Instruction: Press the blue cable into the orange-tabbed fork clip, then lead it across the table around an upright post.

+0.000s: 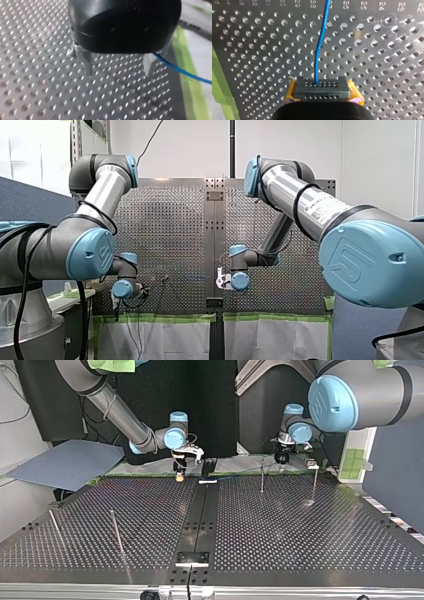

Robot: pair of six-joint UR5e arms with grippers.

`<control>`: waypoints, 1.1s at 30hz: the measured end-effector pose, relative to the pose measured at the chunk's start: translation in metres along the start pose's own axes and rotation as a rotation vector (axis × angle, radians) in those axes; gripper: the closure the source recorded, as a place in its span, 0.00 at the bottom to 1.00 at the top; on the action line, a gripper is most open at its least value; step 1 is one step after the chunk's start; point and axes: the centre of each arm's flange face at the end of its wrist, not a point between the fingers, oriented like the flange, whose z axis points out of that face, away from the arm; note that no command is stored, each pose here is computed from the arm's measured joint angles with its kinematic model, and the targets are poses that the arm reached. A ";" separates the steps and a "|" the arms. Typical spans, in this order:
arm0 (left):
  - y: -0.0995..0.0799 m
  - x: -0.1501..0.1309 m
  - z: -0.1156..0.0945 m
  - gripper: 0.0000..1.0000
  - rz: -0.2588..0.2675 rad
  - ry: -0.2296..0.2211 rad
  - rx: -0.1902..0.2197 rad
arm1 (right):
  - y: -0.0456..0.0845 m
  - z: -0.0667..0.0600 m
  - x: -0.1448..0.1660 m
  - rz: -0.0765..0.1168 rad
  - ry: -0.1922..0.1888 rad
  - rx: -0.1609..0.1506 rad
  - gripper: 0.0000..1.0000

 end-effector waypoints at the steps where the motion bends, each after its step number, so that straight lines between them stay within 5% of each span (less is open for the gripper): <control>1: -0.001 0.000 -0.003 0.00 0.007 0.002 0.007 | 0.000 0.000 0.000 0.000 0.001 0.000 0.98; 11: -0.017 -0.016 -0.027 0.00 0.023 -0.031 0.094 | -0.001 0.000 0.000 -0.001 0.001 0.002 0.98; 18: -0.028 -0.020 -0.051 0.00 -0.012 0.011 0.144 | -0.002 0.000 0.001 -0.001 0.001 0.004 0.98; 27: -0.039 -0.025 -0.087 0.00 0.029 0.078 0.193 | -0.002 0.000 0.001 -0.002 -0.003 0.005 0.98; 33: -0.048 -0.036 -0.101 0.00 0.063 0.045 0.234 | -0.002 -0.001 0.001 -0.003 -0.006 0.006 0.98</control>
